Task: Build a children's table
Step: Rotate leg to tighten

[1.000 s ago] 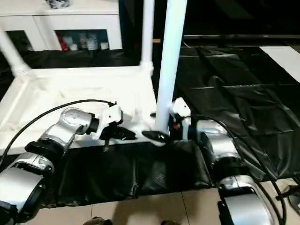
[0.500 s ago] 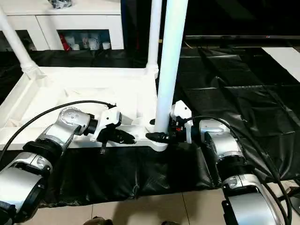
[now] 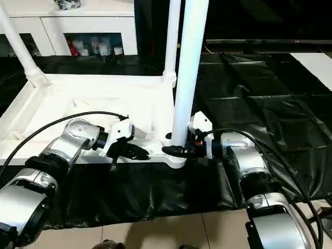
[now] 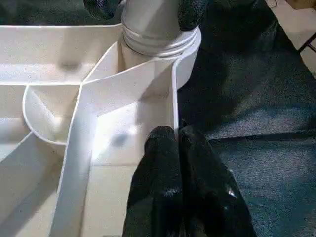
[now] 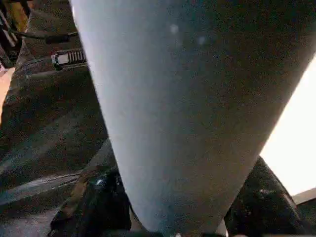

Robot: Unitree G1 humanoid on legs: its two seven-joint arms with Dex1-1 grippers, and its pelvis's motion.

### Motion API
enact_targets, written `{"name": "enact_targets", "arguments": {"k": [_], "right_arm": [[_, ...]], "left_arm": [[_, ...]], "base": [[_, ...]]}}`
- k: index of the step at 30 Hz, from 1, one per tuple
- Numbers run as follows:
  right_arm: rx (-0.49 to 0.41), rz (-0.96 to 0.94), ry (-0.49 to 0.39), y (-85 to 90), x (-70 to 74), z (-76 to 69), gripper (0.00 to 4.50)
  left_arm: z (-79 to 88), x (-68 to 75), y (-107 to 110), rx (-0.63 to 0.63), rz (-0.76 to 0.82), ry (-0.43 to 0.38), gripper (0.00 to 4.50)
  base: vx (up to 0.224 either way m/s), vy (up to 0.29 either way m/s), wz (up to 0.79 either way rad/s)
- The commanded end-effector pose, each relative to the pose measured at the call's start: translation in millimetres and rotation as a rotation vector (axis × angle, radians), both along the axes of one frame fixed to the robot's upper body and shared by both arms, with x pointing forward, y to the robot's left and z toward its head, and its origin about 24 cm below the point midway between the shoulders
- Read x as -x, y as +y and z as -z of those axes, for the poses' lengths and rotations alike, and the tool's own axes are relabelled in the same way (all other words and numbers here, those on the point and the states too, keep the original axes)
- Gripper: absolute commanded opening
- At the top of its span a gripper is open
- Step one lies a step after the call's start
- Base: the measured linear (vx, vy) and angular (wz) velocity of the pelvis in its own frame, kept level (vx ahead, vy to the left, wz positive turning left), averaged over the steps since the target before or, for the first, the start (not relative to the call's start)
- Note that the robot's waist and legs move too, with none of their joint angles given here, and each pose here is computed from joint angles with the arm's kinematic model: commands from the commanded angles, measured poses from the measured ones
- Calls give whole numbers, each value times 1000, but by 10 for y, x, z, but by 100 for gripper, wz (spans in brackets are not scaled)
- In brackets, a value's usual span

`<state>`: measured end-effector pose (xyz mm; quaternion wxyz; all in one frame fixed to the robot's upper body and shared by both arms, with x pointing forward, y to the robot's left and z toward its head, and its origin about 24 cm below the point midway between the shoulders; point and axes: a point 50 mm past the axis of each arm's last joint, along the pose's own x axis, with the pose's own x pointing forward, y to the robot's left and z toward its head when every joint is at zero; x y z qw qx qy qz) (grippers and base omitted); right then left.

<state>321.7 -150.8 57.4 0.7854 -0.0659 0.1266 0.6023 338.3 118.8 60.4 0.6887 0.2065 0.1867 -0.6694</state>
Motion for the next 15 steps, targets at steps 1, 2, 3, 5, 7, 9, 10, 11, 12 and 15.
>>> {"name": "enact_targets", "arguments": {"k": [1,2,3,5,7,9,10,11,12,15], "right_arm": [[26,5,81,96,92,224,196],[30,91,83,150,63,279,196],[37,149,97,183,44,319,195],[37,149,97,183,44,319,194],[29,344,93,323,-14,433,193],[18,465,103,412,-53,487,193],[9,613,115,526,-107,523,192],[9,613,115,526,-107,523,192],[-4,647,116,569,-124,516,191],[-47,750,142,723,-189,472,191]], "left_arm": [[-84,-59,-72,24,-30,-38,0],[-80,-87,-119,36,-79,-45,0],[-80,-108,-154,43,-113,-53,0],[-80,-108,-154,43,-113,-53,0],[-76,-150,-341,67,-192,-74,0],[-82,-160,-473,85,-224,-80,0],[-102,-158,-649,110,-247,-80,0],[-102,-158,-649,110,-247,-80,0],[-110,-156,-699,117,-255,-80,0],[-132,-140,-868,129,-260,-87,0]], "base": [[0,0,0],[0,0,0],[0,0,0],[0,0,0],[0,0,0],[-25,3,-1],[-67,21,-8],[-67,21,-8],[-70,37,-12],[-48,60,-12]]}}
